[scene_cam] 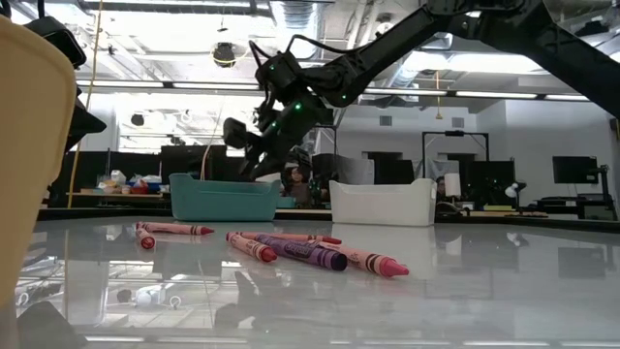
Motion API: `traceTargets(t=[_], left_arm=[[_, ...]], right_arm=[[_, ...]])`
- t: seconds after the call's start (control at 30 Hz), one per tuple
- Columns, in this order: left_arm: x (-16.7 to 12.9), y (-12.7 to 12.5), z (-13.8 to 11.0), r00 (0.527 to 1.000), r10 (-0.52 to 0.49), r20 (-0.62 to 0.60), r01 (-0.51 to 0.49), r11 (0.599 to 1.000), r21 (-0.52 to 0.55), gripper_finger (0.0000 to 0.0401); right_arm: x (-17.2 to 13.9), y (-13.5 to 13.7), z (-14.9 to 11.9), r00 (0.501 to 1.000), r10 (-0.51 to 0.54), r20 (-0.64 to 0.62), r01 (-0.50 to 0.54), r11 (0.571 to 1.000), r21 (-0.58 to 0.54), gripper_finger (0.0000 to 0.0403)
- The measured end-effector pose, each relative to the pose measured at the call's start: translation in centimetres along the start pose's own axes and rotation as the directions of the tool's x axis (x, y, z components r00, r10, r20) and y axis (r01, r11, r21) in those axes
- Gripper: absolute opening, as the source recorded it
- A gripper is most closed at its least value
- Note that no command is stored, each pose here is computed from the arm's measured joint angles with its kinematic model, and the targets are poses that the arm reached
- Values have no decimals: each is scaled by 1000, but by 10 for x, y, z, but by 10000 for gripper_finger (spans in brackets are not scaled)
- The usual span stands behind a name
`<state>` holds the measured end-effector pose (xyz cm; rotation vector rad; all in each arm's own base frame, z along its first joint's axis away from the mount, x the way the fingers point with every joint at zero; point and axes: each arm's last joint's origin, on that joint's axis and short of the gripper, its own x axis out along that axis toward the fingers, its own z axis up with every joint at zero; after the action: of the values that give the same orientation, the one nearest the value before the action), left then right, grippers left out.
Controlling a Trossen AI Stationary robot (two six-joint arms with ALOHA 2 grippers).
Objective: Sort crayons
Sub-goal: Put the red crayon into the top green bin
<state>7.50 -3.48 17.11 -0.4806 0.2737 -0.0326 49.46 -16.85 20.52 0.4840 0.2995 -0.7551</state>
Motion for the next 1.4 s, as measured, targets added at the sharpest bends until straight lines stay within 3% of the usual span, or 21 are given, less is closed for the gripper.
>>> traceTargets(t=[0.17, 0.27, 0.37, 0.53, 0.73, 0.93, 1.17, 1.4], left_arm=[[0, 0, 0, 1000, 0, 0, 0, 1000, 0, 228], [0, 0, 0, 1000, 0, 0, 0, 1000, 0, 228], [0, 0, 0, 1000, 0, 0, 0, 1000, 0, 228], [0, 0, 0, 1000, 0, 0, 0, 1000, 0, 228], [0, 0, 0, 1000, -2, -1, 2, 1000, 0, 228], [0, 0, 0, 1000, -2, -1, 2, 1000, 0, 228], [0, 0, 0, 1000, -2, -1, 2, 1000, 0, 228], [0, 0, 0, 1000, -2, 0, 2, 1000, 0, 228]], right_arm=[[-4, 9, 1, 996, 85, -19, -86, 996, -29, 111], [-17, 27, 3, 991, 109, -82, -121, 980, -159, 110], [-40, 54, 3, 981, 110, -163, -157, 936, -315, 109], [-82, 102, -13, 941, 147, -306, -288, 821, -493, 108], [-161, 151, -37, 910, 149, -386, -395, 593, -701, 108], [-258, 170, -12, 884, 274, -379, -467, 515, -718, 108], [-321, 152, -16, 890, 166, -425, -446, 507, -737, 108], [-354, 127, -45, 904, 183, -387, -416, 585, -696, 108]])
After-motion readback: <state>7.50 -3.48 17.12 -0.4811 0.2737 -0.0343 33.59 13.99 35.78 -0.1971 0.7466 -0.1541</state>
